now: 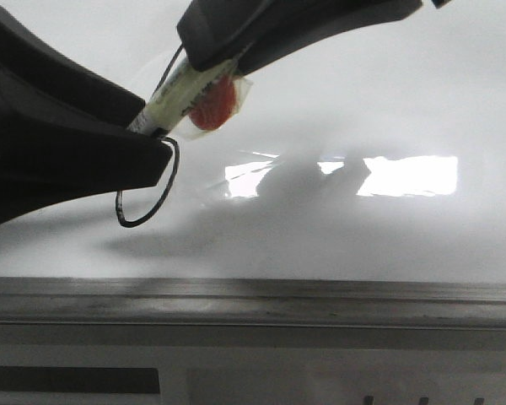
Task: Write number 6 on whiteboard
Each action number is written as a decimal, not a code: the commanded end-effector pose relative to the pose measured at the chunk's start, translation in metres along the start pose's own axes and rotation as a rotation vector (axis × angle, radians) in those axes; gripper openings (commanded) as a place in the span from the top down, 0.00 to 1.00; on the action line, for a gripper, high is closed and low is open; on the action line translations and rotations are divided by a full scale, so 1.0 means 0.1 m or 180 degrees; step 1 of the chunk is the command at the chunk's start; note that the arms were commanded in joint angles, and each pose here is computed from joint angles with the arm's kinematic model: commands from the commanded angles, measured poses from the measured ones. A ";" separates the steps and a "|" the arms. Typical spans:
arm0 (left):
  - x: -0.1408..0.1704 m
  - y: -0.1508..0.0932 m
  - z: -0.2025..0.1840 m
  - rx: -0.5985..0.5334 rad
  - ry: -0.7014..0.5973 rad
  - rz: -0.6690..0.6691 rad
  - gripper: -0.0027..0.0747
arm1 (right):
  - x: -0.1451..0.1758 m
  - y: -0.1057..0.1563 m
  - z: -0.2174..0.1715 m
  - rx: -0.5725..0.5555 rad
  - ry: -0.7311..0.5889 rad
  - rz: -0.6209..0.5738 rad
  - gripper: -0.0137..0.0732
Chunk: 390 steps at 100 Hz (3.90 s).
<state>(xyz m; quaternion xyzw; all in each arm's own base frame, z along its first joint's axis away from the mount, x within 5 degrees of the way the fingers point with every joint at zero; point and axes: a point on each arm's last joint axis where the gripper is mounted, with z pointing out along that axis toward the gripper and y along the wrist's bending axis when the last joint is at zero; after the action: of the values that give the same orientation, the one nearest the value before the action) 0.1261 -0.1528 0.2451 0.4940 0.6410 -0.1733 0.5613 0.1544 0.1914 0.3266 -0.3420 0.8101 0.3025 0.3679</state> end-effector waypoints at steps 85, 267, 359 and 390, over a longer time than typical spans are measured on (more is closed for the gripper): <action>-0.13 0.34 -0.16 -0.0662 0.0264 -0.2650 0.99 | -0.26 -0.04 -0.14 0.0153 -0.0718 0.0114 0.24; -0.13 0.51 -0.37 -0.0968 0.0041 -0.3503 0.49 | -0.24 -0.01 -0.20 0.0075 -0.0675 0.0152 0.41; 0.06 -0.07 -1.69 -0.1197 -0.1631 -0.1855 0.99 | 1.07 -0.08 -1.26 0.0674 -0.2314 -0.0722 0.92; 0.20 -0.10 -1.60 -0.1182 -0.1494 -0.1894 0.99 | 1.25 -0.11 -1.22 0.0669 -0.2292 -0.0722 0.92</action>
<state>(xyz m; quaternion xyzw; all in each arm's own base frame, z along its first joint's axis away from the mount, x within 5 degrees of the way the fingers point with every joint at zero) 0.0332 -0.0258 0.2621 0.1328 0.6591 -0.3093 0.6726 0.0517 0.0554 0.2761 -0.2810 0.6411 0.2796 0.6571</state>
